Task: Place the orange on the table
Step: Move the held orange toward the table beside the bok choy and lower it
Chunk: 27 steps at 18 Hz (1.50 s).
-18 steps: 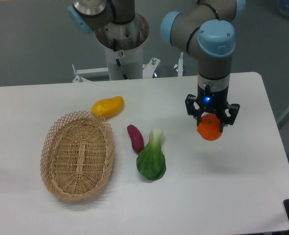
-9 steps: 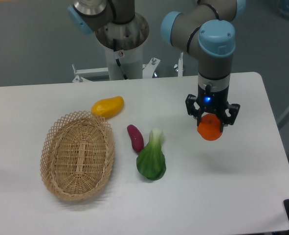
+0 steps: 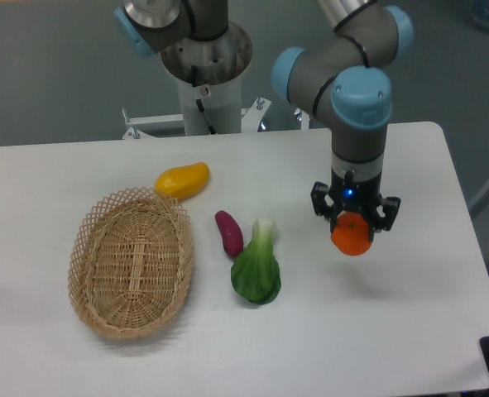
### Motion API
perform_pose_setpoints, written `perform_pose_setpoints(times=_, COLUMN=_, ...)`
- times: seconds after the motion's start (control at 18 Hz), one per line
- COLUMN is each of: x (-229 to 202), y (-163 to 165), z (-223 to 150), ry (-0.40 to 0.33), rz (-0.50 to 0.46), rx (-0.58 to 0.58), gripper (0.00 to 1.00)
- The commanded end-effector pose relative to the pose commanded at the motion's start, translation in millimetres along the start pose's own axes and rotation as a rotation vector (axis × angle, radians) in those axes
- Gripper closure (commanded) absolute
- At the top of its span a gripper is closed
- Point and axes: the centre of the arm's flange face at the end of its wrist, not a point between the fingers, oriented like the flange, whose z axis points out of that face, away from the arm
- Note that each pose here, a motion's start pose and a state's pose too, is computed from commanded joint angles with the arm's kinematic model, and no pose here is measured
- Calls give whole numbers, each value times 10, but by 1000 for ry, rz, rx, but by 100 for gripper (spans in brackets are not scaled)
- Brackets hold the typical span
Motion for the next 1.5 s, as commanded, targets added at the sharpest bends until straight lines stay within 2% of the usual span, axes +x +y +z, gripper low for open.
perform_pose_setpoints(times=0.17, x=-42, y=-262, z=280, ry=18, rz=-111, rx=0, gripper=41)
perform_pose_setpoints(times=0.44, x=96, y=-373, z=615, ry=49, rz=-130, rx=-34, gripper=41)
perform_pose_setpoints(times=0.78, x=198, y=-636, z=817, ry=44, rz=-246, rx=-25, gripper=40)
perform_pose_setpoints(times=1.33, x=311, y=-643, z=916, ry=58, rz=-242, rx=-39, gripper=38)
perform_pose_setpoints(times=1.44, x=310, y=-640, z=943, ry=55, rz=-241, rx=-41, gripper=35)
perform_pose_setpoints(times=1.5, x=305, y=-633, z=944, ry=49, rz=-240, rx=-48, gripper=31)
